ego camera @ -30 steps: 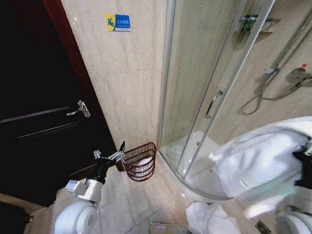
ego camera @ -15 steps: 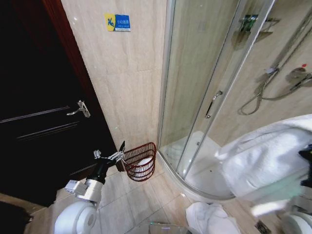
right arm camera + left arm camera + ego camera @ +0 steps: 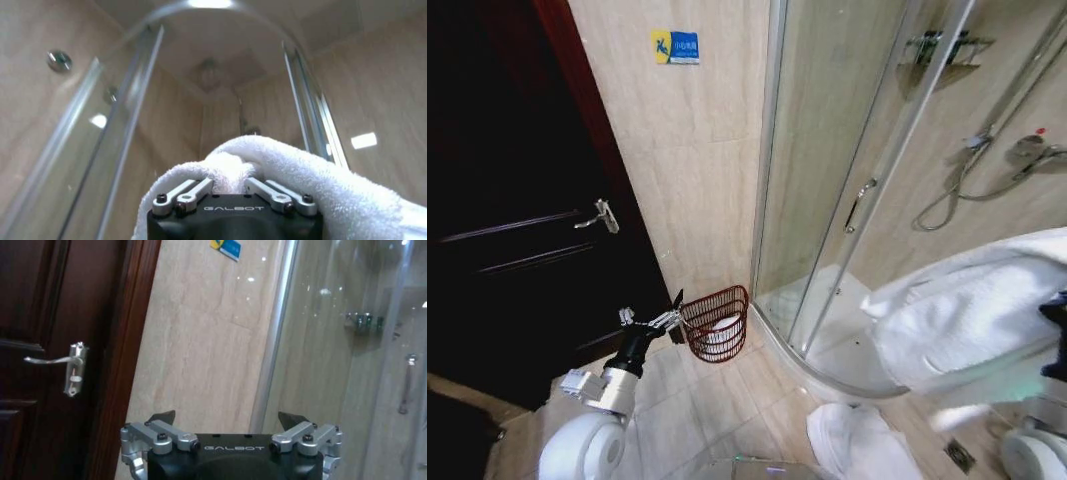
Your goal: Discard the used towel into the hamper.
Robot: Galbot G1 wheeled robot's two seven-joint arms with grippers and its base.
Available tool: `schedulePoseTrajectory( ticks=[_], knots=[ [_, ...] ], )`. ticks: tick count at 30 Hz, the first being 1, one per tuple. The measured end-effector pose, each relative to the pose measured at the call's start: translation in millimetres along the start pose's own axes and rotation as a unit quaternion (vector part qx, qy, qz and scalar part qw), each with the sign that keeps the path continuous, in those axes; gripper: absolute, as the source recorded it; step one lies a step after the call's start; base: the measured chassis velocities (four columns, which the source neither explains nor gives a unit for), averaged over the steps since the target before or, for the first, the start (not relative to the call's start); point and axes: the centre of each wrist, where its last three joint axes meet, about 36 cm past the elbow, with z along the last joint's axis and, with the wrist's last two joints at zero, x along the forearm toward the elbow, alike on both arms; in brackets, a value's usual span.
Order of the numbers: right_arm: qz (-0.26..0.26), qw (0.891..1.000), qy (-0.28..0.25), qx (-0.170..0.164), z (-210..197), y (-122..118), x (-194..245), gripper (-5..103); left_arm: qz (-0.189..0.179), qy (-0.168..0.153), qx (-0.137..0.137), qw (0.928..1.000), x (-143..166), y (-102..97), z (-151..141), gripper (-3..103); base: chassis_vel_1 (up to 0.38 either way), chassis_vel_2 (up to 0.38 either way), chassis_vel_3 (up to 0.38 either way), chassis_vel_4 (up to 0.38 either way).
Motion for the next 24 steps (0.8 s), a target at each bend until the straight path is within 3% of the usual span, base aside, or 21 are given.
schedulePoseTrajectory(
  ticks=[7,24],
  knots=[
    [-0.02,1.0,-0.008,-0.004,1.9,4.6,1.3,5,0.0,0.0,0.0,1.0,-0.2,0.0,-0.1,100,0.048,-0.045,-0.066,0.03],
    [-0.046,0.998,-0.046,-0.002,0.5,1.5,-1.1,5,0.0,0.0,0.0,1.0,-0.1,0.0,-0.1,100,0.039,0.064,0.07,0.044]
  ],
)
